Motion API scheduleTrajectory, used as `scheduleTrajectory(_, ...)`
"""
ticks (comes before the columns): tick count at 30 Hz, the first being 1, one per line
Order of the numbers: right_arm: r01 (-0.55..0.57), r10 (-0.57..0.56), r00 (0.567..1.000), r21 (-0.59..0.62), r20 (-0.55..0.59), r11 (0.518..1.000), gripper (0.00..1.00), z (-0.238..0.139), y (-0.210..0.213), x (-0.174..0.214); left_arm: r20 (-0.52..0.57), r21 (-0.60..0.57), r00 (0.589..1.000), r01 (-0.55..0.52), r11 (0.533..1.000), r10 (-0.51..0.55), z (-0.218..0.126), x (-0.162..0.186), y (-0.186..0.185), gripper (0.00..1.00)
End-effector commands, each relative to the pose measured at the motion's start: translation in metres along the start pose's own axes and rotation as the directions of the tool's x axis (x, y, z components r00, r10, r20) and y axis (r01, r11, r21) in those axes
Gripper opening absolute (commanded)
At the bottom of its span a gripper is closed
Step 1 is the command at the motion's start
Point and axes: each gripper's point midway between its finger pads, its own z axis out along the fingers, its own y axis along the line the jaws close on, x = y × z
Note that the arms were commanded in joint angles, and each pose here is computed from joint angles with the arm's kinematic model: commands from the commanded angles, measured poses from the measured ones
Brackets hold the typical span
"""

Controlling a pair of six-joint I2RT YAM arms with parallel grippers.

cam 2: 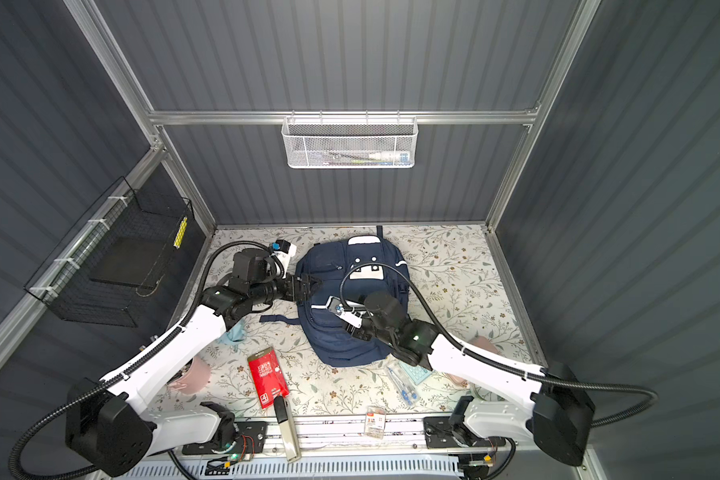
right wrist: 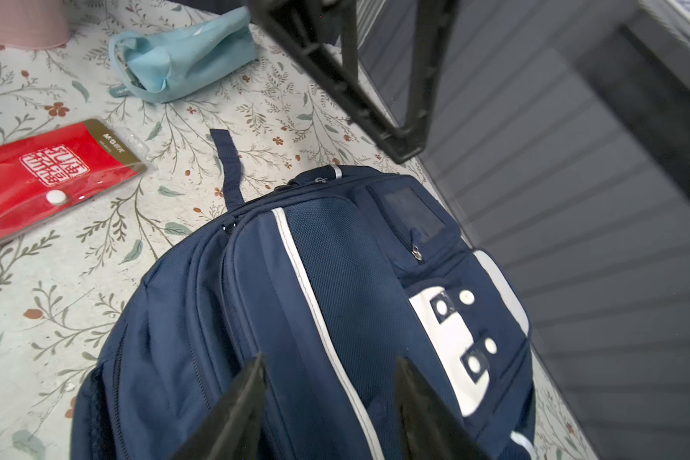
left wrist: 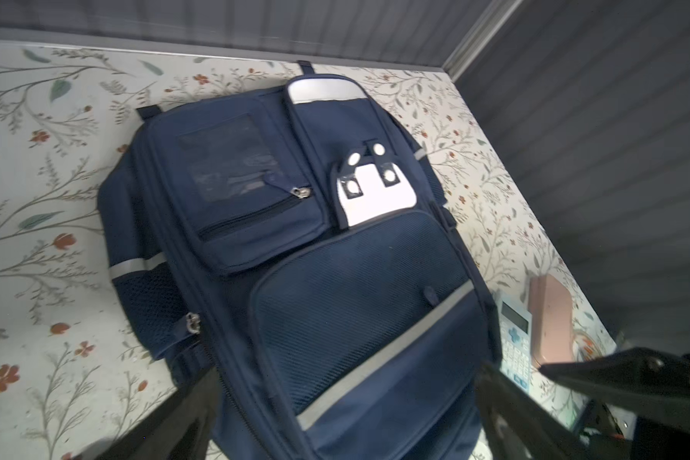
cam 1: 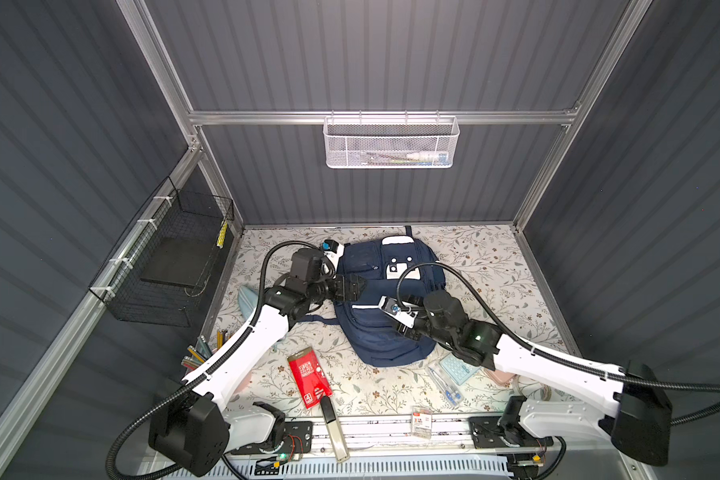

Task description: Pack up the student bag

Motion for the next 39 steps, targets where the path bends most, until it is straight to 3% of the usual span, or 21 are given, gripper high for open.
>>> scheduleTrajectory(1, -0.257, 0.272, 0.96, 0.166, -0.072, 0.952, 0.64, -0.021, -0.017, 0.023, -0.062, -0.013, 0.991, -0.117, 0.993, 0.116, 0.001, 0.013, -0.012, 1.0)
scheduleTrajectory(2, -0.35, 0.383, 0.92, 0.26, -0.085, 0.9, 0.68, -0.028, -0.029, 0.034, -0.07, -0.023, 0.984, -0.163, 0.986, 0.161, 0.003, 0.017, -0.018, 1.0)
scheduleTrajectory(4, -0.54, 0.622, 0.775, 0.395, -0.111, 0.744, 0.76, -0.048, -0.043, 0.06, -0.09, -0.006, 0.969, -0.23, 0.973, 0.228, 0.009, 0.024, -0.037, 1.0)
scheduleTrajectory(5, -0.591, 0.689, 0.712, 0.414, -0.136, 0.692, 0.77, -0.055, -0.041, 0.072, -0.102, 0.015, 0.964, -0.245, 0.97, 0.245, 0.013, 0.027, -0.045, 1.0)
scheduleTrajectory(7, -0.682, 0.825, 0.545, 0.496, -0.145, 0.538, 0.82, -0.072, -0.038, 0.1, -0.14, 0.059, 0.941, -0.304, 0.951, 0.309, 0.026, 0.04, -0.061, 1.0)
scheduleTrajectory(9, -0.734, 0.896, 0.418, 0.524, -0.153, 0.432, 0.84, -0.082, -0.029, 0.123, -0.207, 0.048, 0.888, -0.409, 0.911, 0.41, 0.041, 0.056, -0.068, 1.0)
scheduleTrajectory(13, -0.799, 0.952, 0.26, 0.517, -0.163, 0.307, 0.86, -0.092, -0.011, 0.155, -0.338, 0.014, 0.69, -0.677, 0.736, 0.641, 0.055, 0.084, -0.079, 1.0)
scheduleTrajectory(18, -0.753, 0.985, 0.055, 0.642, -0.162, 0.147, 0.88, -0.12, 0.005, 0.2, -0.364, -0.009, 0.636, -0.733, 0.681, 0.68, 0.072, 0.087, -0.073, 1.0)
scheduleTrajectory(22, -0.719, 0.981, -0.031, 0.687, -0.189, 0.11, 0.91, -0.125, 0.019, 0.216, -0.412, -0.029, 0.597, -0.764, 0.645, 0.689, 0.089, 0.091, -0.065, 1.0)
scheduleTrajectory(25, -0.679, 0.976, -0.077, 0.728, -0.205, 0.1, 0.92, -0.128, 0.029, 0.229, -0.447, -0.059, 0.592, -0.768, 0.638, 0.671, 0.101, 0.097, -0.055, 0.99)
scheduleTrajectory(27, -0.668, 0.972, -0.109, 0.74, -0.208, 0.084, 0.92, -0.124, 0.036, 0.238, -0.45, -0.078, 0.605, -0.759, 0.646, 0.657, 0.109, 0.098, -0.053, 0.92)
scheduleTrajectory(29, -0.664, 0.967, -0.142, 0.745, -0.209, 0.063, 0.93, -0.119, 0.041, 0.245, -0.45, -0.081, 0.624, -0.741, 0.666, 0.639, 0.115, 0.097, -0.055, 0.74)
scheduleTrajectory(31, -0.674, 0.964, -0.159, 0.737, -0.211, 0.05, 0.94, -0.111, 0.044, 0.246, -0.446, -0.062, 0.639, -0.721, 0.69, 0.627, 0.118, 0.099, -0.06, 0.45)
scheduleTrajectory(33, -0.67, 0.961, -0.176, 0.741, -0.213, 0.042, 0.94, -0.107, 0.047, 0.25, -0.441, -0.077, 0.663, -0.7, 0.71, 0.605, 0.117, 0.097, -0.059, 0.1)
scheduleTrajectory(34, -0.661, 0.96, -0.181, 0.749, -0.212, 0.041, 0.94, -0.108, 0.048, 0.253, -0.441, -0.089, 0.676, -0.687, 0.721, 0.59, 0.117, 0.095, -0.056, 0.01)
scheduleTrajectory(39, -0.661, 0.974, -0.157, 0.75, -0.161, 0.017, 0.95, -0.101, 0.039, 0.263, -0.398, -0.093, 0.785, -0.55, 0.83, 0.476, 0.106, 0.082, -0.051, 0.0)
